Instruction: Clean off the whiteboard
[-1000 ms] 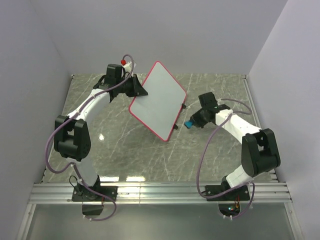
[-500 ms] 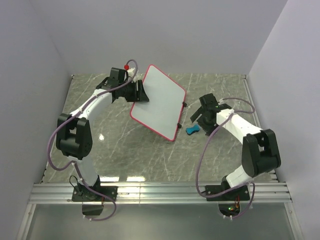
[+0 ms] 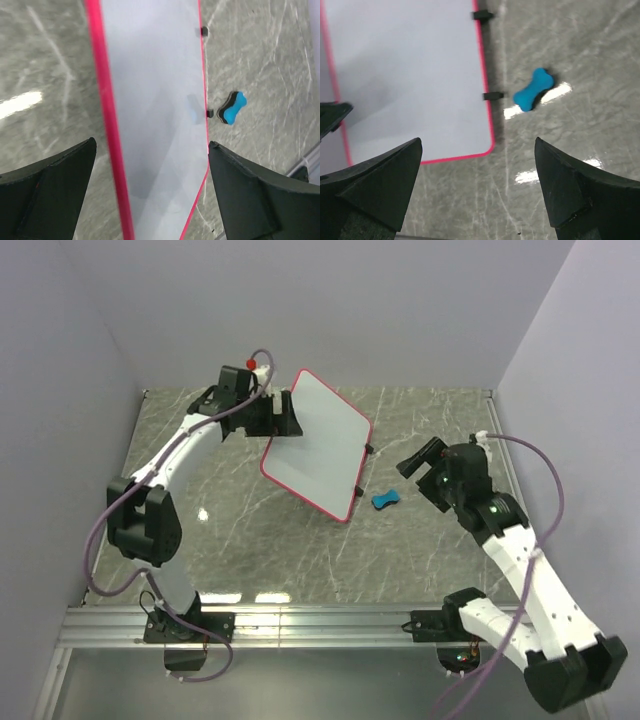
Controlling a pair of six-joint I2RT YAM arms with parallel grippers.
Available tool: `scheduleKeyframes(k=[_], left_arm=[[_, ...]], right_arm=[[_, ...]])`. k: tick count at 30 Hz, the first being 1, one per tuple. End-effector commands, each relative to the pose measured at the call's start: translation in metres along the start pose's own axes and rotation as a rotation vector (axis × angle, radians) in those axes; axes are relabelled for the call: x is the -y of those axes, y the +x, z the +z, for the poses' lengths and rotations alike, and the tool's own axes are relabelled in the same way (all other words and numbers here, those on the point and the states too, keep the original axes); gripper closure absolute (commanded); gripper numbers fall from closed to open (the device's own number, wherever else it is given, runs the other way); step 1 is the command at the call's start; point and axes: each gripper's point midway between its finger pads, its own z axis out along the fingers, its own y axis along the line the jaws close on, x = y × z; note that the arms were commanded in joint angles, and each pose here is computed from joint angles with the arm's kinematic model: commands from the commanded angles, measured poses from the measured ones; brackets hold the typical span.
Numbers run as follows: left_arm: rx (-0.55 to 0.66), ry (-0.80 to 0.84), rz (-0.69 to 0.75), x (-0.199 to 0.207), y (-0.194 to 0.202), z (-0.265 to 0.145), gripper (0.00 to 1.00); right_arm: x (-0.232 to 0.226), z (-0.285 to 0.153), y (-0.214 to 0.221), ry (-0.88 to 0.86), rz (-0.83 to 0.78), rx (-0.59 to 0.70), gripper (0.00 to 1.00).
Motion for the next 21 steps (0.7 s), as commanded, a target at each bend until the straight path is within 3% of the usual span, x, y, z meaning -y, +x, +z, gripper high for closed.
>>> scheduleKeyframes(k=[1, 10, 14, 21], left_arm=[[0.173, -0.077, 0.013, 0.001, -0.043, -0.053, 0.01], [0.373, -0.361, -0.113, -0.07, -0.037, -0.139, 0.01], [0.449, -0.404, -0.119, -0.072, -0.027, -0.17, 0.0], [0.436, -0.405, -0.146, -0.076, -0.007, -0.17, 0.0]], right_arm=[[-0.028, -0.027, -0.015, -0.174, -0.048, 0.091, 0.0], [-0.041, -0.063, -0.03, -0.254, -0.088, 0.153, 0.0], [-0.041, -0.074, -0.032, -0.33, -0.061, 0.209, 0.0], [-0.04, -0.08, -0.022, -0.384, -0.063, 0.189, 0.0]])
